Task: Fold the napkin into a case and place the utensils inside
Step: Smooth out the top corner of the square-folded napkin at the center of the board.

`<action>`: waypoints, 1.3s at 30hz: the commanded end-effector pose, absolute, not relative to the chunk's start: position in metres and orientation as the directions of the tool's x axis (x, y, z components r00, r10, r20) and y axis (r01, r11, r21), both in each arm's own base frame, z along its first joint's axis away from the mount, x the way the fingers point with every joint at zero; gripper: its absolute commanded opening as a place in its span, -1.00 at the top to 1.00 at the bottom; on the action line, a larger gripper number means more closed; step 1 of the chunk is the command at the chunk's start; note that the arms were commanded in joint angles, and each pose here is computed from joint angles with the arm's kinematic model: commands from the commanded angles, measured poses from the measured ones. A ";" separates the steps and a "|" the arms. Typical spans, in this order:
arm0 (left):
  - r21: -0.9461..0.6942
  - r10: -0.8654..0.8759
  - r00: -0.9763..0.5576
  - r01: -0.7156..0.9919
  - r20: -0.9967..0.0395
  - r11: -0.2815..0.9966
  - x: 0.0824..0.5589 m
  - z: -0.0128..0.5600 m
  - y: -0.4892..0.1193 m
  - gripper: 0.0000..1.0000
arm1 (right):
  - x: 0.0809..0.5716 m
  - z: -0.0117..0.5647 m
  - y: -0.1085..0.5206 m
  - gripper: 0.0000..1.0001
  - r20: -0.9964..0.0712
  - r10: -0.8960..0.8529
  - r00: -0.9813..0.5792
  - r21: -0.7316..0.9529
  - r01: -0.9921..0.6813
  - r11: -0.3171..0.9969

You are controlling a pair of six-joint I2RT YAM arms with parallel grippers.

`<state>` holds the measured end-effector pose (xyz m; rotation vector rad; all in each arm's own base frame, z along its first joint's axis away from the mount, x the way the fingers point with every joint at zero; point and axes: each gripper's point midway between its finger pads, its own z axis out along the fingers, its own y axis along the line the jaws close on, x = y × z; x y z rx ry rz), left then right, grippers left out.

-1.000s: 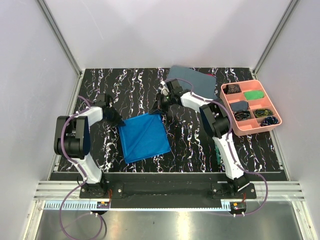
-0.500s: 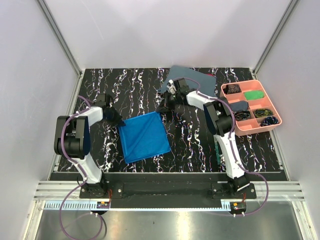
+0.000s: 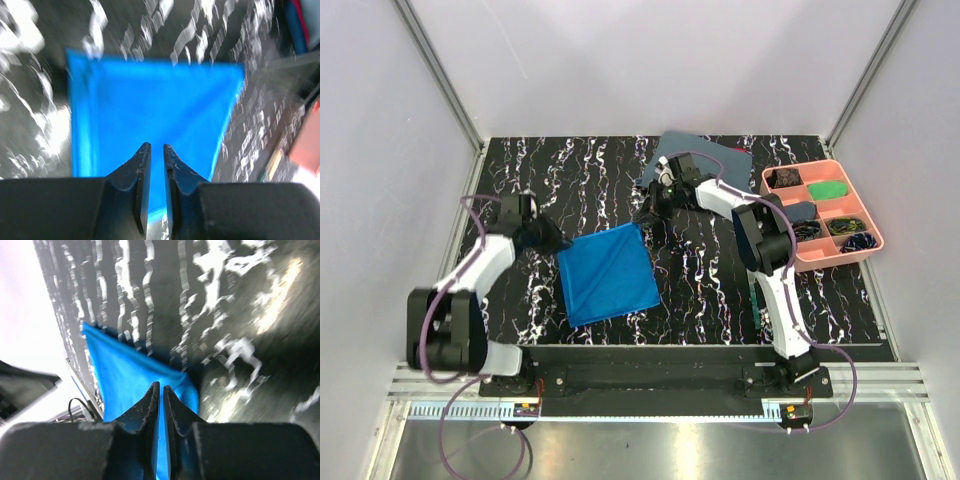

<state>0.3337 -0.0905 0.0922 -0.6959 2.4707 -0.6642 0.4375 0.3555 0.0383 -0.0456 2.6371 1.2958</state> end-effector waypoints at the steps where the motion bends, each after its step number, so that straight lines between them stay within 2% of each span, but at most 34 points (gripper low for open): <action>1: -0.619 -0.529 -0.815 -0.292 -0.239 0.730 0.283 0.083 -0.121 0.67 | 0.432 0.112 0.363 0.65 -0.329 0.056 -0.943 0.776 -0.236 0.584; 6: -0.625 -0.517 -0.830 -0.294 -0.209 0.724 0.252 0.067 -0.130 0.70 | 0.400 0.130 0.389 0.56 -0.343 -0.003 -0.939 0.791 -0.290 0.538; 9: -0.612 -0.514 -0.833 -0.301 -0.205 0.732 0.240 0.058 -0.127 0.71 | 0.370 0.131 0.418 0.55 -0.318 -0.053 -0.947 0.830 -0.305 0.467; 14: -0.589 -0.511 -0.848 -0.342 -0.144 0.733 0.221 0.038 -0.126 0.81 | 0.340 0.101 0.445 0.55 -0.240 -0.111 -0.964 0.853 -0.265 0.449; 16: -0.546 -0.526 -0.842 -0.386 -0.121 0.744 0.212 0.030 -0.120 0.92 | 0.340 0.090 0.446 0.56 -0.221 -0.111 -0.969 0.858 -0.248 0.449; 18: -0.512 -0.544 -0.831 -0.418 -0.120 0.751 0.206 0.026 -0.113 0.95 | 0.341 0.081 0.444 0.56 -0.216 -0.108 -0.970 0.851 -0.242 0.466; 23: -0.458 -0.604 -0.788 -0.498 -0.116 0.737 0.194 0.018 -0.101 0.96 | 0.342 0.053 0.443 0.56 -0.186 -0.111 -0.976 0.839 -0.216 0.499; 30: -0.458 -0.630 -0.762 -0.511 -0.151 0.728 0.190 0.023 -0.095 0.94 | 0.346 0.026 0.436 0.57 -0.159 -0.112 -0.981 0.821 -0.194 0.537; 34: -0.502 -0.606 -0.757 -0.435 -0.246 0.748 0.214 0.057 -0.095 0.74 | 0.348 0.035 0.432 0.54 -0.199 -0.126 -0.972 0.799 -0.235 0.554; 35: -0.503 -0.602 -0.751 -0.422 -0.272 0.754 0.222 0.065 -0.094 0.39 | 0.348 0.037 0.431 0.53 -0.209 -0.127 -0.970 0.791 -0.244 0.561; 36: -0.492 -0.599 -0.746 -0.421 -0.290 0.762 0.229 0.069 -0.091 0.21 | 0.347 0.039 0.428 0.51 -0.210 -0.132 -0.969 0.783 -0.247 0.570; 37: -0.463 -0.591 -0.740 -0.423 -0.320 0.779 0.237 0.072 -0.083 0.07 | 0.348 0.047 0.428 0.49 -0.221 -0.132 -0.966 0.782 -0.256 0.568; 38: -0.466 -0.588 -0.727 -0.407 -0.356 0.786 0.254 0.088 -0.080 0.01 | 0.347 0.050 0.427 0.45 -0.228 -0.135 -0.964 0.777 -0.263 0.572; 39: -0.433 -0.597 -0.728 -0.443 -0.337 0.785 0.262 0.080 -0.071 -0.07 | 0.345 0.053 0.426 0.42 -0.230 -0.142 -0.963 0.774 -0.269 0.574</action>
